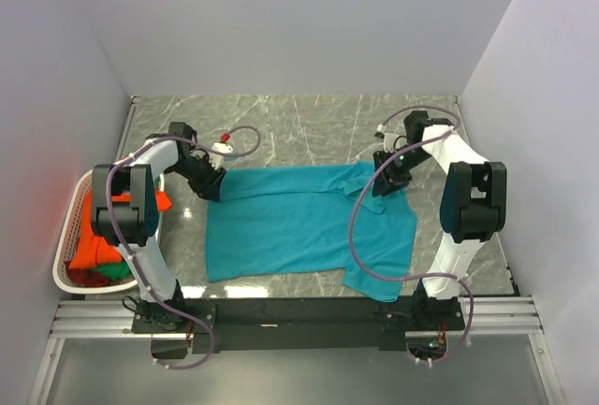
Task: Fold and stack the t-shirts
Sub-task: Fold the tshirt
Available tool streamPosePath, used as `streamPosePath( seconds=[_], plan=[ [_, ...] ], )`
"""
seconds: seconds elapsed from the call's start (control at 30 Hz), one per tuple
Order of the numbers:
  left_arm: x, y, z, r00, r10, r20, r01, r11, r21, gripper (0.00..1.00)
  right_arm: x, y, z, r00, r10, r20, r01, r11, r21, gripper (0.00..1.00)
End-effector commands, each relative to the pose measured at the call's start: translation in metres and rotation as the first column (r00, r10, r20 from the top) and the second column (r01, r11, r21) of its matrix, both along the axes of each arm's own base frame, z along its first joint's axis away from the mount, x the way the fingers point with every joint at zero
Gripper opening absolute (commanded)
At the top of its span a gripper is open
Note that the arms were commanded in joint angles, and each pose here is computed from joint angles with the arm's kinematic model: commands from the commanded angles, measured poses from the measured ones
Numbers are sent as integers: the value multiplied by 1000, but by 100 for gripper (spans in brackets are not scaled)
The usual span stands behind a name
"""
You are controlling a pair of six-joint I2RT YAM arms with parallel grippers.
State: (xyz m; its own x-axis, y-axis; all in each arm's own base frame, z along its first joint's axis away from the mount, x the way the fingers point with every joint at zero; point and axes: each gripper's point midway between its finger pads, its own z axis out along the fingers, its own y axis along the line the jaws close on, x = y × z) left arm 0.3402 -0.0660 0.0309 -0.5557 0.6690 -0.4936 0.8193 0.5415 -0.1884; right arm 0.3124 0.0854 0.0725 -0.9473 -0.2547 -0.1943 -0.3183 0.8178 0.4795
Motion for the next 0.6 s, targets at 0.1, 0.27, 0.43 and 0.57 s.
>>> streamPosePath(
  seconds=[0.1, 0.27, 0.43, 0.57],
  plan=[
    [37, 8, 53, 990, 105, 90, -95, 989, -115, 56, 49, -22, 58, 979, -122, 166, 119, 993, 28, 47],
    [74, 10, 62, 956, 267, 123, -247, 957, -153, 57, 91, -36, 45, 948, -261, 182, 269, 963, -25, 44],
    [99, 24, 51, 908, 395, 143, -380, 917, -119, 58, 111, -45, 24, 923, -345, 171, 361, 930, -72, 47],
    [107, 24, 45, 882, 457, 111, -444, 887, -126, 56, 122, -51, 13, 909, -375, 181, 397, 912, -100, 57]
  ],
)
